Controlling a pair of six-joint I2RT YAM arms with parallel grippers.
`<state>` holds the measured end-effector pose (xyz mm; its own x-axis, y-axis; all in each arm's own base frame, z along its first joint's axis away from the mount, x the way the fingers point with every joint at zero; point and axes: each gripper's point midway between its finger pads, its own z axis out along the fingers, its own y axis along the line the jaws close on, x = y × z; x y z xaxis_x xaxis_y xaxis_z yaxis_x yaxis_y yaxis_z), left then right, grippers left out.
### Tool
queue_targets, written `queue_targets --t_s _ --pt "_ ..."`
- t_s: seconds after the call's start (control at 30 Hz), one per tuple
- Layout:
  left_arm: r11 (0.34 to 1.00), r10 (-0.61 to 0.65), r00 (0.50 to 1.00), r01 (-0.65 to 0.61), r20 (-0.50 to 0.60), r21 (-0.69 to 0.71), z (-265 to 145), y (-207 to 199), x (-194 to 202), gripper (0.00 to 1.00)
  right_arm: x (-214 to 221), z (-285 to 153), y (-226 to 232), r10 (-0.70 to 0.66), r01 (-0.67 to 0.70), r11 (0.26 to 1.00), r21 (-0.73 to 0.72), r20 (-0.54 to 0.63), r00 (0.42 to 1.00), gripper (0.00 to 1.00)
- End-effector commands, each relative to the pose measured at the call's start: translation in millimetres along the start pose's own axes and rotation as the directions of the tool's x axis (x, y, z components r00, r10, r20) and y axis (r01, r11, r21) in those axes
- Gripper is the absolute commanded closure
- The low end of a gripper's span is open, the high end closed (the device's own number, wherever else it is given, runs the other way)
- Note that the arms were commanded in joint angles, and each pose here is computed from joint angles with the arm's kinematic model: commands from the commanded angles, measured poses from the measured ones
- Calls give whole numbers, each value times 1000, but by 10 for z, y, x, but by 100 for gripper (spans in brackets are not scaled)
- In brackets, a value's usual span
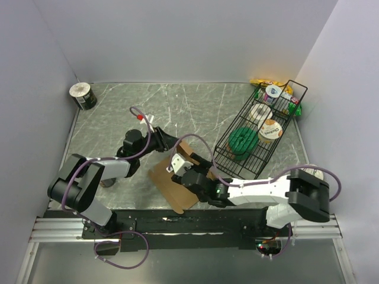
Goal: Fold the paper box
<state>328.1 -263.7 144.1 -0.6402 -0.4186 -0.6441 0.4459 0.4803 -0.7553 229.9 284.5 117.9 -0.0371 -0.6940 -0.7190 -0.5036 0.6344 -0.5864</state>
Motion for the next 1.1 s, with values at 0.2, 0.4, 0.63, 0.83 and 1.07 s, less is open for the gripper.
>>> queue_targets --t_s 0.2,0.4,0.63,0.83,1.07 --pt "998 44 998 -46 -38 -45 9 153 71 65 -625 -429 31 375 -375 899 -227 -45 926 12" --pt "996 70 996 -73 -50 -44 -15 175 112 65 -658 -470 -208 563 -588 781 -209 -169 809 13" --pt "996 84 995 -85 -54 -12 -43 118 145 66 -454 -358 -313 593 -638 752 -168 -252 765 16" --pt "993 116 992 -117 -53 -12 -53 75 149 66 -343 -278 -309 597 -655 737 -167 -295 747 21" --pt "985 171 983 -171 -60 -1 -55 -10 189 66 -249 -151 -307 606 -673 724 -149 -328 725 26"
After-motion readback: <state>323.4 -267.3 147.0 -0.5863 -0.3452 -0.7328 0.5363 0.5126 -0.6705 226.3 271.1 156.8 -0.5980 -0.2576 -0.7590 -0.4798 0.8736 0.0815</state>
